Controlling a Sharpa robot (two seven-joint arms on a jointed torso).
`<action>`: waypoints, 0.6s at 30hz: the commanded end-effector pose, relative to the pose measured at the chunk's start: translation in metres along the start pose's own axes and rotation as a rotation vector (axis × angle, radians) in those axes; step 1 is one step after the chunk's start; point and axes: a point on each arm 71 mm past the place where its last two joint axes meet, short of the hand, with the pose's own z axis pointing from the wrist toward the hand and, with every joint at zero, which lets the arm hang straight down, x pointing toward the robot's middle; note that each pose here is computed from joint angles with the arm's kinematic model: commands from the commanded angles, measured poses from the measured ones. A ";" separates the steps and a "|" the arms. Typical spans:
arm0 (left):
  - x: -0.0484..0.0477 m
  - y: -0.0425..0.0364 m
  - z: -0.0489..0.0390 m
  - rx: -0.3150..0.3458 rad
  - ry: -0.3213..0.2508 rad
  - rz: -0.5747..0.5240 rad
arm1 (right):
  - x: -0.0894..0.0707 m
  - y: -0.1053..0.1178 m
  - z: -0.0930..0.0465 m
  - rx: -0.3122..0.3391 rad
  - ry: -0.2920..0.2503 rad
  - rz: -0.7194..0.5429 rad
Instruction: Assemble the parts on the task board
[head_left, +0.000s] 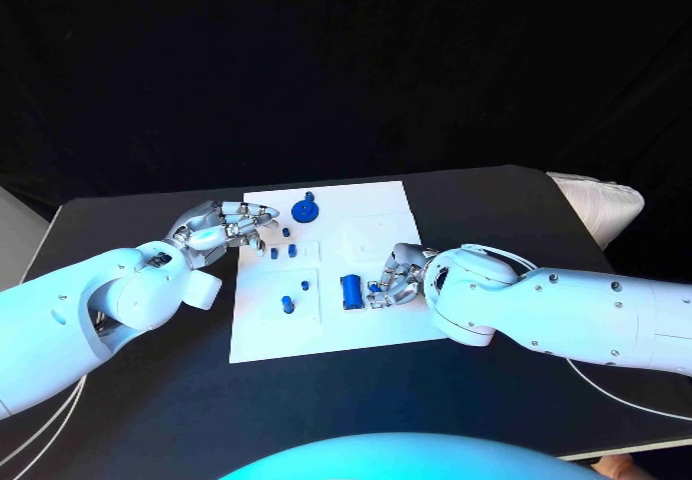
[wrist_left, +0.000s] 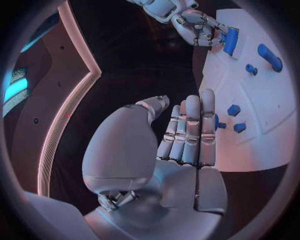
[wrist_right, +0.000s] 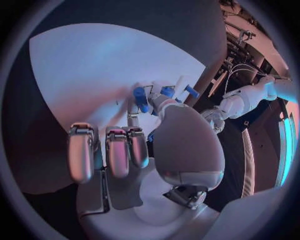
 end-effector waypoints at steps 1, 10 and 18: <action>0.0026 -0.0003 0.0005 0.005 0.020 -0.007 | 0.003 -0.001 0.001 0.005 0.025 -0.040; 0.0029 -0.0001 0.0007 0.004 0.022 -0.008 | 0.004 0.002 0.001 -0.009 0.015 -0.032; 0.0032 0.0001 0.0007 0.000 0.025 -0.008 | 0.003 0.002 0.001 -0.012 0.002 -0.022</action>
